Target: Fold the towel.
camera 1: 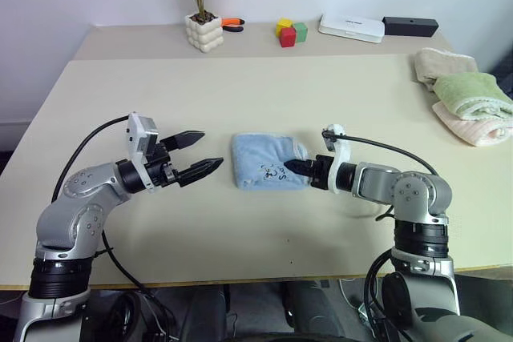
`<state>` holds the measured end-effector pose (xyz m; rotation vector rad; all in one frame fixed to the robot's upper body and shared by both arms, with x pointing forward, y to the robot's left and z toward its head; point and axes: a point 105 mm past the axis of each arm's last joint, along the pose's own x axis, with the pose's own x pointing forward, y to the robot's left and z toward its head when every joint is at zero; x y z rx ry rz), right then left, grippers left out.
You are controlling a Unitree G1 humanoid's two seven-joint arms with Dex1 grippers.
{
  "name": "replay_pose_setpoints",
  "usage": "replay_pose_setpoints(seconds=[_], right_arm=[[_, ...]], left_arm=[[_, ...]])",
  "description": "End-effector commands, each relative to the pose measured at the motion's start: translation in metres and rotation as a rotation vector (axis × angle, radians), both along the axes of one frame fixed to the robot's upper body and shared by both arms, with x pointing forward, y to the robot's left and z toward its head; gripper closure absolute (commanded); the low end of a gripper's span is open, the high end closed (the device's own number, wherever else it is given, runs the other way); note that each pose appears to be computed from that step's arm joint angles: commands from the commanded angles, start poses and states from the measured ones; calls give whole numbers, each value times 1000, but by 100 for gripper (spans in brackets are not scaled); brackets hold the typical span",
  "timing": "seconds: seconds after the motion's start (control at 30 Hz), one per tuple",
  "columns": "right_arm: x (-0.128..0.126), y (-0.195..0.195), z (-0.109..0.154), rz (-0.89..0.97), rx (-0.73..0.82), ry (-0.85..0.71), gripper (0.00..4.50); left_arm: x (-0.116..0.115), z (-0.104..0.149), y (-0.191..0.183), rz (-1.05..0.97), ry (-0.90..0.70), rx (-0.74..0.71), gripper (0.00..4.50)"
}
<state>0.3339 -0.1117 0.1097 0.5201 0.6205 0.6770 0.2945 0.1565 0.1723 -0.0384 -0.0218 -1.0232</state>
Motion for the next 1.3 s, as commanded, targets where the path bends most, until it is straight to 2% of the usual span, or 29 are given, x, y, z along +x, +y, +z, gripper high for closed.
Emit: replay_pose_setpoints(seconds=[0.03,0.17,0.27,0.37,0.5,0.57,0.73,0.83,0.9,1.03,1.2,1.3], right_arm=[[17,-20,28,-138,102,-75,447],[28,-58,44,-356,177,-116,447],[24,-93,58,-554,207,-179,447],[13,-122,61,-703,257,-187,447],[-26,-176,54,-1066,230,-214,447],[-39,-184,47,-1159,255,-198,447],[-60,-186,41,-1300,307,-178,447],[-68,-170,33,-1307,334,-129,447],[-72,-161,31,-1294,314,-122,447],[-81,-168,21,-1372,289,-70,447],[-82,-166,16,-1350,255,-45,447],[-81,-177,22,-1408,255,-77,351]], left_arm=[[3,12,-5,-13,-57,-25,0],[9,13,-14,-44,-68,-42,0],[13,13,-18,-87,-81,-42,0],[16,13,-27,-115,-98,-34,0],[28,19,-31,-158,-136,-43,0],[31,17,-36,-186,-150,-24,0],[38,14,-46,-228,-173,1,0],[42,16,-50,-242,-178,-10,0],[43,14,-51,-253,-179,-9,0],[45,11,-55,-259,-176,-16,0],[42,8,-60,-262,-173,-26,0],[40,6,-58,-255,-168,-32,0]])
